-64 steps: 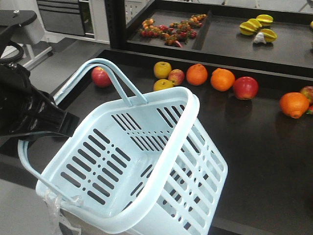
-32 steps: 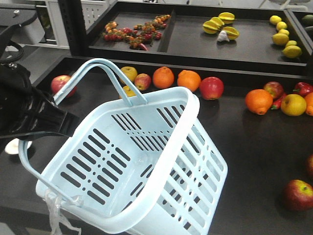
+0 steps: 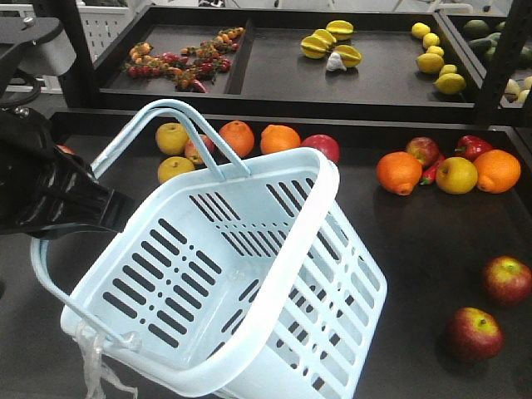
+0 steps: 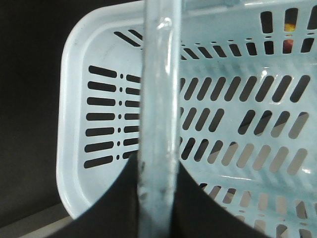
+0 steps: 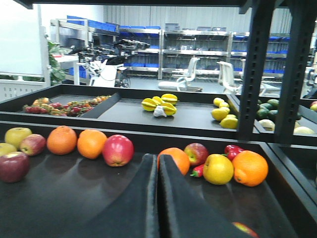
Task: Pick three apples into basket with both arms
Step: 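Drive the base around to the apple table holding the basket aloft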
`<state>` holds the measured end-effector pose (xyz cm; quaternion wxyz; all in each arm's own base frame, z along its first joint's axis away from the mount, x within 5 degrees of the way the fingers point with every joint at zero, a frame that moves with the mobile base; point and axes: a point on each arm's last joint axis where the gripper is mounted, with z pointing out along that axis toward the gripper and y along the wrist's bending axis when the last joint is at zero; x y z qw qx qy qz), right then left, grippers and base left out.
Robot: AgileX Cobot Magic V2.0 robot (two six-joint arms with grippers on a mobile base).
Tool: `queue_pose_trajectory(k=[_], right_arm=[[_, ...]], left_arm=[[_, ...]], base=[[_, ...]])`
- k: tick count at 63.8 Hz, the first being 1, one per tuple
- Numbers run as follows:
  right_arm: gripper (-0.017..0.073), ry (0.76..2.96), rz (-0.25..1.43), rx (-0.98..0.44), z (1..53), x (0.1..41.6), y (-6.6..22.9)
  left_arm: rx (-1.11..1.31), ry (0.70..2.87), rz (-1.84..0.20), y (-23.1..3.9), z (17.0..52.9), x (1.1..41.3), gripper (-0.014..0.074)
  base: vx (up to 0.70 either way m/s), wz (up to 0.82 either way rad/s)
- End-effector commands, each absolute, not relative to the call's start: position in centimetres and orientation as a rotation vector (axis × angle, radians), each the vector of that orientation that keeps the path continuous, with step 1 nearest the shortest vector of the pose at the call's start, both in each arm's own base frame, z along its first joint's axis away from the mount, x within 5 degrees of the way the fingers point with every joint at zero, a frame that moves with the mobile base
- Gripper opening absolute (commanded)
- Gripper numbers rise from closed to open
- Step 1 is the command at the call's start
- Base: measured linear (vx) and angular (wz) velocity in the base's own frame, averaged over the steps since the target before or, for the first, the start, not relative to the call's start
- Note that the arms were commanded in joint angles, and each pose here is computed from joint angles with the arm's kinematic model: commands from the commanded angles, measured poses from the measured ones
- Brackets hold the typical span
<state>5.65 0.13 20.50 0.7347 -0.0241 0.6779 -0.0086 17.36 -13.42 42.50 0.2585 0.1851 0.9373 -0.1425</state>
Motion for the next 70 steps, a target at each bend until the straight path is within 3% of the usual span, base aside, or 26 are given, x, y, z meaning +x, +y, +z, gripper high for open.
queue_pose_trajectory(k=[1,70], right_arm=[[-0.0004,1.418,-0.032,-0.054,20.77,5.56,0.10],[-0.0004,1.418,-0.032,-0.054,20.77,5.56,0.10]], left_arm=[[0.478,2.451,-0.458,-13.23,44.17,16.69,-0.0007],[0.478,2.451,-0.458,-13.23,44.17,16.69,-0.0007]], base=[[0.08,-0.16],[0.06,-0.08]])
